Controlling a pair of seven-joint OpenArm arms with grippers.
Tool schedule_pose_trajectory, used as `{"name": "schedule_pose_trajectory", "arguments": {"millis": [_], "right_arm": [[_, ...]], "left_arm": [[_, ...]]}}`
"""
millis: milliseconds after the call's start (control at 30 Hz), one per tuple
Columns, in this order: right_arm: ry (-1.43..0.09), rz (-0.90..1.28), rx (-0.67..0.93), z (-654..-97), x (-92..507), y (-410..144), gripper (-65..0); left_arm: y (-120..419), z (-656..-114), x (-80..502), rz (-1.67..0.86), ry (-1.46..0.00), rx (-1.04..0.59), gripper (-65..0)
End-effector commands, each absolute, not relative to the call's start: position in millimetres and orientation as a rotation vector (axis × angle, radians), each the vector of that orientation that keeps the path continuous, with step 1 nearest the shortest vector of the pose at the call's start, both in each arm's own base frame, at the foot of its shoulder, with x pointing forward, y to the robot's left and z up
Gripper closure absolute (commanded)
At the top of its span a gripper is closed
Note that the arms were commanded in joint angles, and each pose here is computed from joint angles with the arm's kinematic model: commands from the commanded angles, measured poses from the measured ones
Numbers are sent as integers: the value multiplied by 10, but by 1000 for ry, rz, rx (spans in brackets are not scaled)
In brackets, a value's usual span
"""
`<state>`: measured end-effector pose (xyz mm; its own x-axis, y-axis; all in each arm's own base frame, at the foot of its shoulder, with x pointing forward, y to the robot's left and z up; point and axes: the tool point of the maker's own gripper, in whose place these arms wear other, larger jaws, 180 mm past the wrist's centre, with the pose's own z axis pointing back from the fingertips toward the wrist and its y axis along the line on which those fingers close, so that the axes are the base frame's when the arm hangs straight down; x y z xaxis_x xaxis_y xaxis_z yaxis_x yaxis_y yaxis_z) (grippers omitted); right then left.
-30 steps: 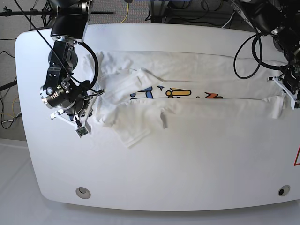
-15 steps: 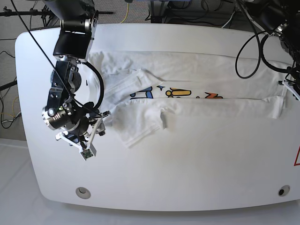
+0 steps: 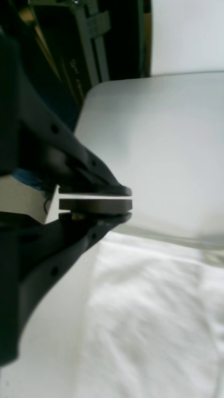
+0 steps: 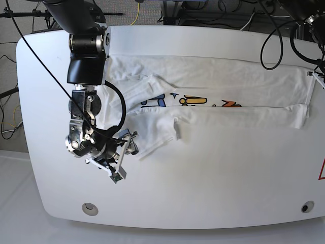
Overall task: Fold the T-shirt properly
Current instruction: 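Open the right gripper and move it toward the sleeve, then lower the right gripper and pinch the sleeve fabric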
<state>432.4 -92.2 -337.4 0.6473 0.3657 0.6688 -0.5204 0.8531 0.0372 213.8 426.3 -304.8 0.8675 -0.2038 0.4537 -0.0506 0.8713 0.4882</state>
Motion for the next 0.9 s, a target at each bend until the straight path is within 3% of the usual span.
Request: {"name": "schedule_pose_trajectory", "arguments": {"millis": [0, 867], "right_arm": [[-758, 516, 266, -3263, 4475, -854, -326], [-809, 351, 438, -3749, 4714, -841, -328]], "left_arm": [[4393, -2886, 2110, -63, -549, 557, 0], [4419, -2943, 1994, -53, -522, 557, 0]]}}
